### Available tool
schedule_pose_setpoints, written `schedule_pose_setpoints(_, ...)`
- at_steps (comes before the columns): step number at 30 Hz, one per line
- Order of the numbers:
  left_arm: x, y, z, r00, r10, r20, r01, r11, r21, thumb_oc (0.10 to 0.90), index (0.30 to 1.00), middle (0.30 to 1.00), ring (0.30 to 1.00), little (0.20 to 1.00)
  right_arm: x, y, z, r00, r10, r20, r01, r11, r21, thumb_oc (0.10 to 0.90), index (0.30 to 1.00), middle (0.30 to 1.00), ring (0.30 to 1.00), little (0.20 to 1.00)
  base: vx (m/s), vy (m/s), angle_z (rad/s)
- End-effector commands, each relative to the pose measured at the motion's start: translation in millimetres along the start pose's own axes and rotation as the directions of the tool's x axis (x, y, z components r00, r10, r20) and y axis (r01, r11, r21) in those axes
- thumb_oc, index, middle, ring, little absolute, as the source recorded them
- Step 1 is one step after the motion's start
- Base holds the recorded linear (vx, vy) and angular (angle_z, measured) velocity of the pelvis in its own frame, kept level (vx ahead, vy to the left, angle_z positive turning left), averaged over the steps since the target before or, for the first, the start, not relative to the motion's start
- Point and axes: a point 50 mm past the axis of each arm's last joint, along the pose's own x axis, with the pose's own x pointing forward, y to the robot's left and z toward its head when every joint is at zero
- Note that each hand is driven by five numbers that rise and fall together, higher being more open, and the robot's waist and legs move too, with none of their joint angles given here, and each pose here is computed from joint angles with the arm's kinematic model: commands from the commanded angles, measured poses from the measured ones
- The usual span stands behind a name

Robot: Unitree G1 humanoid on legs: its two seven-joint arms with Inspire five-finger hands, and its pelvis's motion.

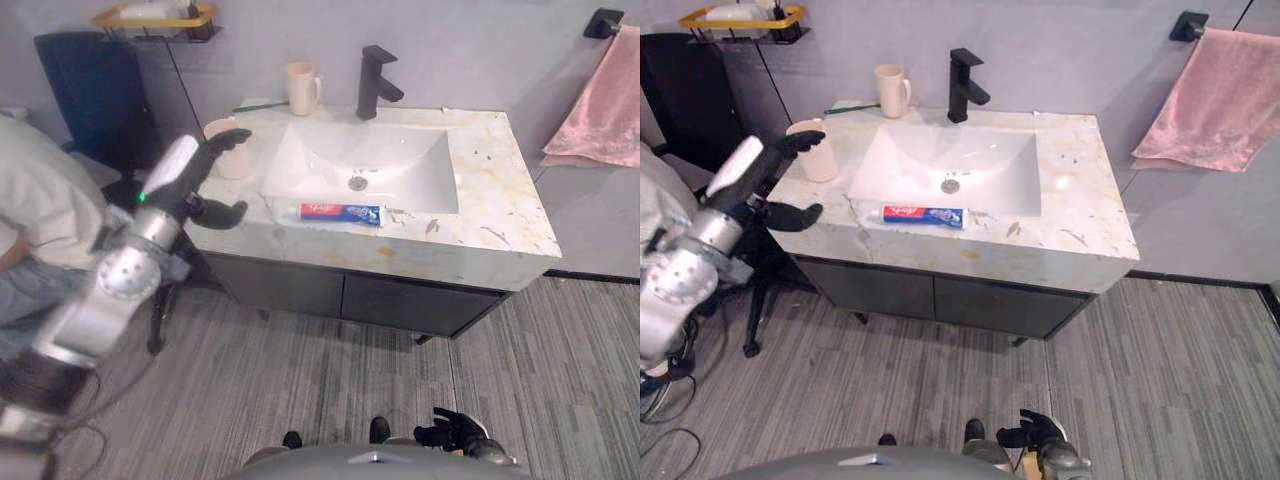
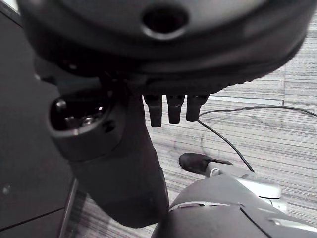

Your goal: Organize the bathroom.

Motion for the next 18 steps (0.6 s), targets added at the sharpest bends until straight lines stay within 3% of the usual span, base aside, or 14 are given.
schedule_pose_setpoints(1, 31, 72, 40, 0.987, 0.068, 0.144, -0.078, 0.995, 0.068, 0.8, 0.9, 0.9, 0.9, 0.9, 3, -7, 10, 1.0, 0.006, -0.002, -0.006, 0.996, -0.086, 0.8, 0.9, 0.9, 0.9, 0.9, -0.01, 0.027, -0.05)
schedule_pose_setpoints(9, 57, 72, 17, 0.979, -0.197, 0.059, 0.195, 0.98, 0.032, 0.8, 0.9, 0.9, 0.9, 0.9, 5, -15, 19, 1.0, 0.001, -0.018, -0.003, 0.995, -0.104, 0.8, 0.9, 0.9, 0.9, 0.9, 0.01, 0.014, -0.08)
schedule_pose_setpoints(13, 60, 49, 3, 0.944, -0.328, 0.033, 0.329, 0.944, -0.028, 0.8, 0.9, 0.9, 0.9, 0.9, 5, -15, 20, 1.0, 0.005, -0.027, -0.009, 0.993, -0.116, 0.8, 0.9, 0.9, 0.9, 0.9, 0.02, 0.001, -0.03)
schedule_pose_setpoints(18, 61, 24, -9, 0.926, -0.377, -0.02, 0.376, 0.926, -0.038, 0.8, 0.9, 0.9, 0.9, 0.9, 6, -15, 22, 0.999, 0.022, -0.026, -0.027, 0.981, -0.192, 0.8, 0.9, 0.9, 0.9, 0.9, 0.01, 0.003, -0.03)
